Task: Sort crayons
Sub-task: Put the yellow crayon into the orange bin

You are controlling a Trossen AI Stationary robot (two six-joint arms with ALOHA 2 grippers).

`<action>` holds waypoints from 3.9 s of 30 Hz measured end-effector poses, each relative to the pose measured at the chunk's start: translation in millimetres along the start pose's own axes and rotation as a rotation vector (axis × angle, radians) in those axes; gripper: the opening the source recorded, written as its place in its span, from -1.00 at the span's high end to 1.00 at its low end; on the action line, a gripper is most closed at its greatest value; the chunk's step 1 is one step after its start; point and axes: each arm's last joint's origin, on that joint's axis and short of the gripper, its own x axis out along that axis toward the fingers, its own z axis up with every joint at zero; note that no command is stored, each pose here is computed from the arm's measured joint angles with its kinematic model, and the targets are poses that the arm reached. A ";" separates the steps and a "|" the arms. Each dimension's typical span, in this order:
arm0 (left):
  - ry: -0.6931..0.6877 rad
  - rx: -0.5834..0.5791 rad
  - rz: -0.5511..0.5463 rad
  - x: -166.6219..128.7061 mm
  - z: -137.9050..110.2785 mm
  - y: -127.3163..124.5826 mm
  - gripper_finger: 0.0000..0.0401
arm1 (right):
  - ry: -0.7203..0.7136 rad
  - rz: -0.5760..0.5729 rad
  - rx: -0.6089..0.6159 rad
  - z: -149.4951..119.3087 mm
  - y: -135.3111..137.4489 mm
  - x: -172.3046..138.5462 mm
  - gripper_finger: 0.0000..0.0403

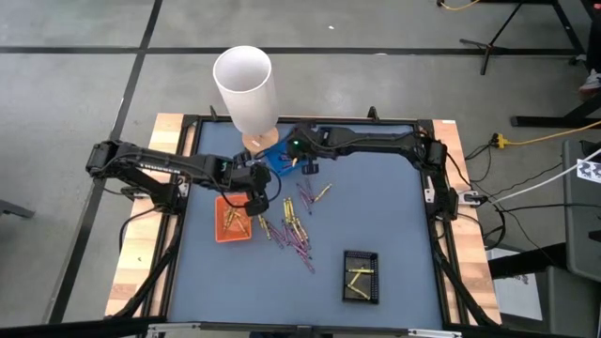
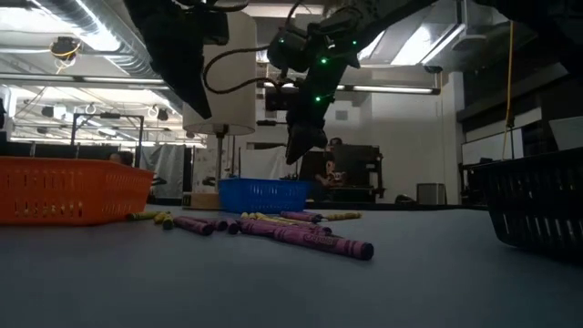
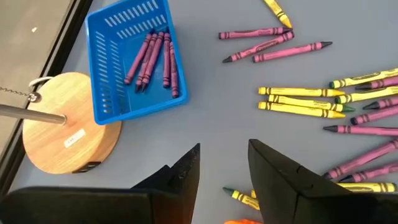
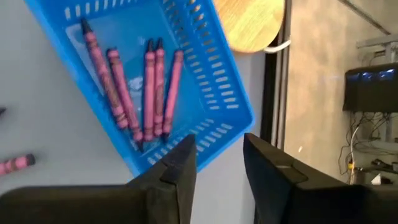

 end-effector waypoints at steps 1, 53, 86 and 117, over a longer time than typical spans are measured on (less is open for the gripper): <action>-0.003 0.002 -0.003 -0.3 0.0 -0.9 0.40 | 0.009 0.006 0.003 -0.7 0.8 -1.1 0.34; -0.407 -0.067 -0.354 55.2 -48.1 -34.8 0.40 | 0.062 0.499 0.001 -52.9 102.5 -12.6 0.36; -0.407 -0.069 -0.354 55.2 -48.1 -34.9 0.40 | 0.070 0.457 0.013 -66.2 112.5 -0.7 0.86; -0.441 -0.078 -0.356 53.5 -45.1 -34.8 0.40 | -0.181 0.649 0.367 -7.2 78.5 -30.4 0.87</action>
